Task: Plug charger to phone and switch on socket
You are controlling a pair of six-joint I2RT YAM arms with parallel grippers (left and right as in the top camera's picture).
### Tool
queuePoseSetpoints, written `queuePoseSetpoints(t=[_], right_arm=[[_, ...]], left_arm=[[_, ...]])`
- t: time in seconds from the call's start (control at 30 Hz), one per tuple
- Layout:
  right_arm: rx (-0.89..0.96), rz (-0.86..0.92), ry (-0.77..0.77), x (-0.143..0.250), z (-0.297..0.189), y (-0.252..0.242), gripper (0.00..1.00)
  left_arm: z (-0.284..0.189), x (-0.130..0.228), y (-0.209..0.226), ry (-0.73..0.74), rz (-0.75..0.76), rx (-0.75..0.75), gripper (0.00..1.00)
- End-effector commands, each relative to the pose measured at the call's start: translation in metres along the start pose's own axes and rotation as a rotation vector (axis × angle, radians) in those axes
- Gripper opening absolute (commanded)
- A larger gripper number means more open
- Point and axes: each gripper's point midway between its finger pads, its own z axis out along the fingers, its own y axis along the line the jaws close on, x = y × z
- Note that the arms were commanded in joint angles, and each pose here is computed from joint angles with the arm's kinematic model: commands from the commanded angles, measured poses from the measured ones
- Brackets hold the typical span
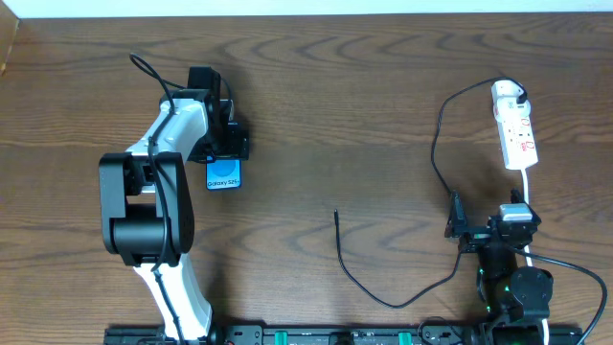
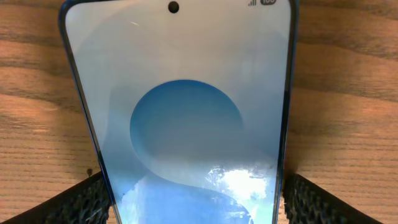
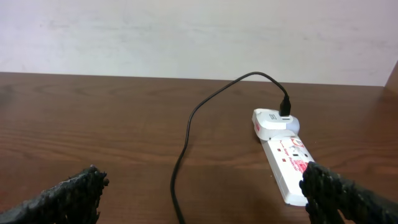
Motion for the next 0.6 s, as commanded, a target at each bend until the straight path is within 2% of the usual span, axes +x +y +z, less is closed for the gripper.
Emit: queuePoseSetpoints(t=[0.0,0.57], right_arm=[[0.001,0.006,-0.003,-0.0003,-0.0004,0.0004,0.99],[0.001,0.006,-0.003,-0.0003,-0.0004,0.0004,0.99]], left_arm=[[0.0165,0.0155,-0.0068,0.066,-0.006,0.039,0.86],[0.0165,0.0163,-0.0067,0.069,-0.006,0.038,0.81]])
